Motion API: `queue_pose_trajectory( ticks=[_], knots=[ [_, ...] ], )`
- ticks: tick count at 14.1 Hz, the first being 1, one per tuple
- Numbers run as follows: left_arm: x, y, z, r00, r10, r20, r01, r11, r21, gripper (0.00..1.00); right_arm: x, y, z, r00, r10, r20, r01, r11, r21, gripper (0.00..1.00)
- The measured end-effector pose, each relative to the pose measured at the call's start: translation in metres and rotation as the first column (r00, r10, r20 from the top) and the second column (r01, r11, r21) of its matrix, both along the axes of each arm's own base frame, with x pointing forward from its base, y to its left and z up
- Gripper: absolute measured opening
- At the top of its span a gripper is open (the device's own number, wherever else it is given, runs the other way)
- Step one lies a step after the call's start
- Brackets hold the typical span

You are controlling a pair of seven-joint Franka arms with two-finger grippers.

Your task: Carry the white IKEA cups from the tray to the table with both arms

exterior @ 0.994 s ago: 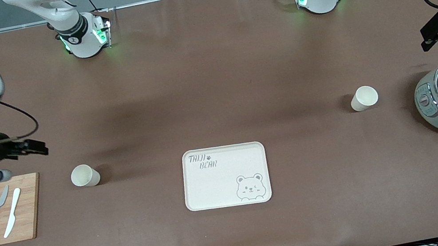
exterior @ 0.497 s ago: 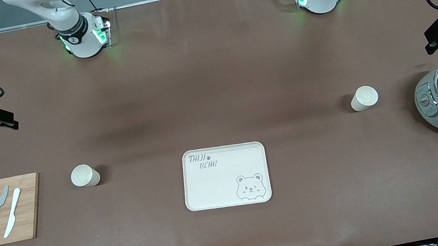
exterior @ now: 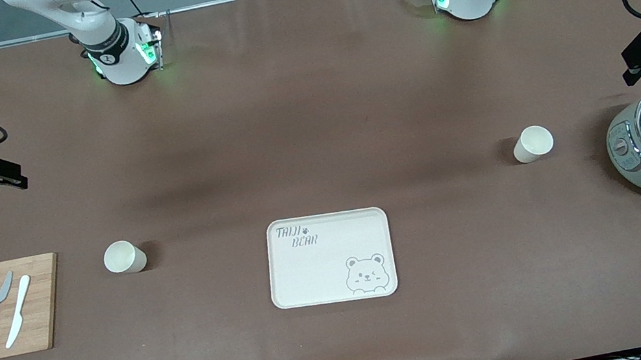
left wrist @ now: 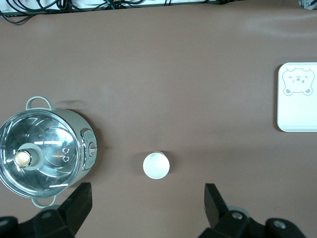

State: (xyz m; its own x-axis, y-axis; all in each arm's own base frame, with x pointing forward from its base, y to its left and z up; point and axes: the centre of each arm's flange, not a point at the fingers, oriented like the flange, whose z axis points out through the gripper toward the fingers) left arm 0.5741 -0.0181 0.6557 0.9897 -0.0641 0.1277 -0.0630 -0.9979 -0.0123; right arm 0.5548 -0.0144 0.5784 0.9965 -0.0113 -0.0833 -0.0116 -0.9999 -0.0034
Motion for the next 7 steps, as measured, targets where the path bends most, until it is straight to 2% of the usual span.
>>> queue_pose_trajectory(
  ticks=[7],
  knots=[
    [0.0001, 0.0001, 0.0001, 1.0, -0.024, 0.001, 0.024, 1.0, 0.003, 1.0, -0.0001, 0.0, -0.0004, 1.0, 0.0, -0.001, 0.0, 1.0, 0.0, 1.0]
  ],
)
